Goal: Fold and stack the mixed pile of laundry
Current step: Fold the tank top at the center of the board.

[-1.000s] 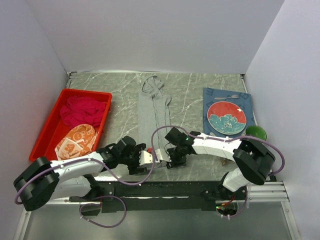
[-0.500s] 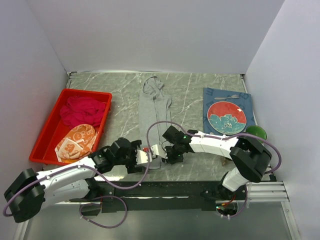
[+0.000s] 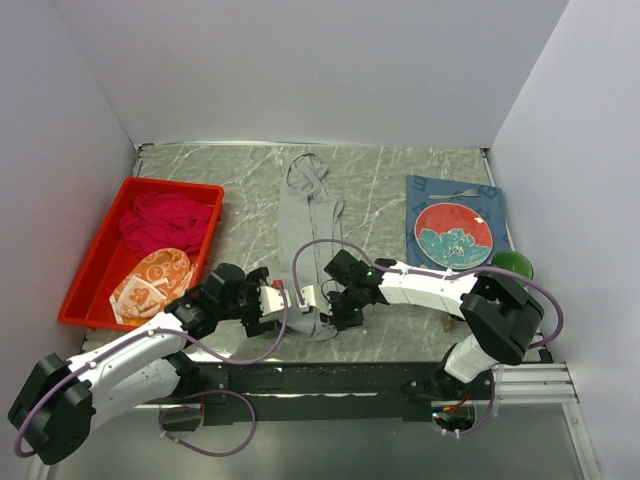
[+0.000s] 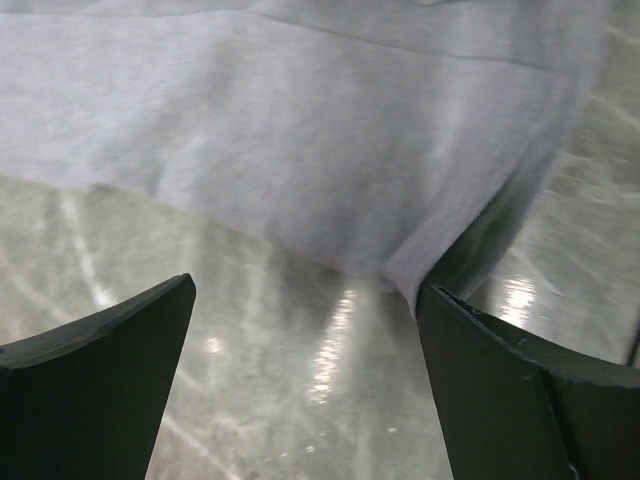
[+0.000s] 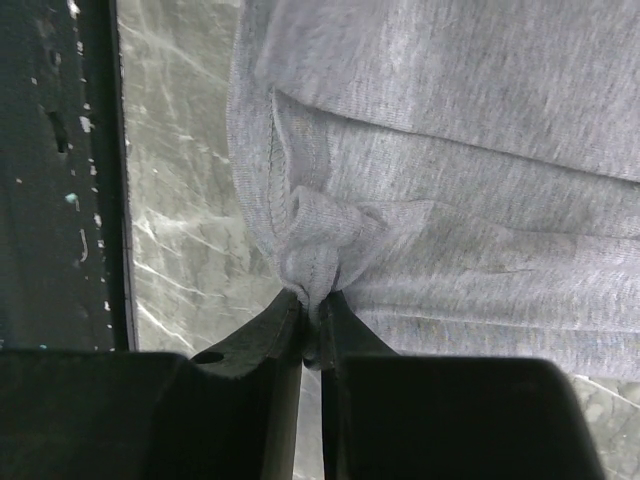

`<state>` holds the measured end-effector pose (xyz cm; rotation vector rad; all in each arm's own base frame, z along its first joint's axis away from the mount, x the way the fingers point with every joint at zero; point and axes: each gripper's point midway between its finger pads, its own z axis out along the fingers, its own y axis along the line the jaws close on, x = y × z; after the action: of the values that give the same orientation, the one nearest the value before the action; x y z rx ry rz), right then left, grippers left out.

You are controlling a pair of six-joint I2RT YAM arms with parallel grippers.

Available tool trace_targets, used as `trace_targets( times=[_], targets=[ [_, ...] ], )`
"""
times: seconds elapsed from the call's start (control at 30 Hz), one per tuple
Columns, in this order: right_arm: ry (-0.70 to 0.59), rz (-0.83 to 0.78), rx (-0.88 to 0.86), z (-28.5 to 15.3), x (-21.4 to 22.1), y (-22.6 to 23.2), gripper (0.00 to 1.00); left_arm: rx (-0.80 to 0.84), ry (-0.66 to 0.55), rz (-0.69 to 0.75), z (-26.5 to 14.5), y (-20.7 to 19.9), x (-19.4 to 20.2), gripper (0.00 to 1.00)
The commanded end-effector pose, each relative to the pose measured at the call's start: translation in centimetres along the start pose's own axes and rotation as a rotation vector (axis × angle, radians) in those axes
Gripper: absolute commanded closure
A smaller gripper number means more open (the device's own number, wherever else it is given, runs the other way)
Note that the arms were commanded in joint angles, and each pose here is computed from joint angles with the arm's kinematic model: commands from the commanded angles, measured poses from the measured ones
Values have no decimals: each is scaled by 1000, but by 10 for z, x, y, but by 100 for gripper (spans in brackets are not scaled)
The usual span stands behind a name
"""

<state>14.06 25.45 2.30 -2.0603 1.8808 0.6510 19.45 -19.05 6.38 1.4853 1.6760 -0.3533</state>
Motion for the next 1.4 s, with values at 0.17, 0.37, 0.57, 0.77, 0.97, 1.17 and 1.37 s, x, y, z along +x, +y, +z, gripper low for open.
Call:
trace_targets(
  times=[0.17,0.37,0.57,0.77,0.97,1.17,1.37],
  targets=[
    [-105,103,-25,-18,-15,-4,100,214,-80,76,6,-38,-30,27],
    [-99,112,-42,-18,-13,-3,100,248,-76,80,3,-47,-29,9],
    [-110,122,-73,-19,-12,3,100,263,-90,109,3,-51,-28,6],
    [-119,156,-86,-20,-8,2,100,376,-86,166,8,-84,-29,6],
    [-107,165,-75,-19,-6,-1,100,310,-40,172,23,-80,-18,14],
    [-106,163,-80,-18,-6,0,100,227,-1,160,33,-67,-9,37],
    [-106,162,-80,-20,-6,0,100,288,1,185,32,-80,-7,66]
  ],
)
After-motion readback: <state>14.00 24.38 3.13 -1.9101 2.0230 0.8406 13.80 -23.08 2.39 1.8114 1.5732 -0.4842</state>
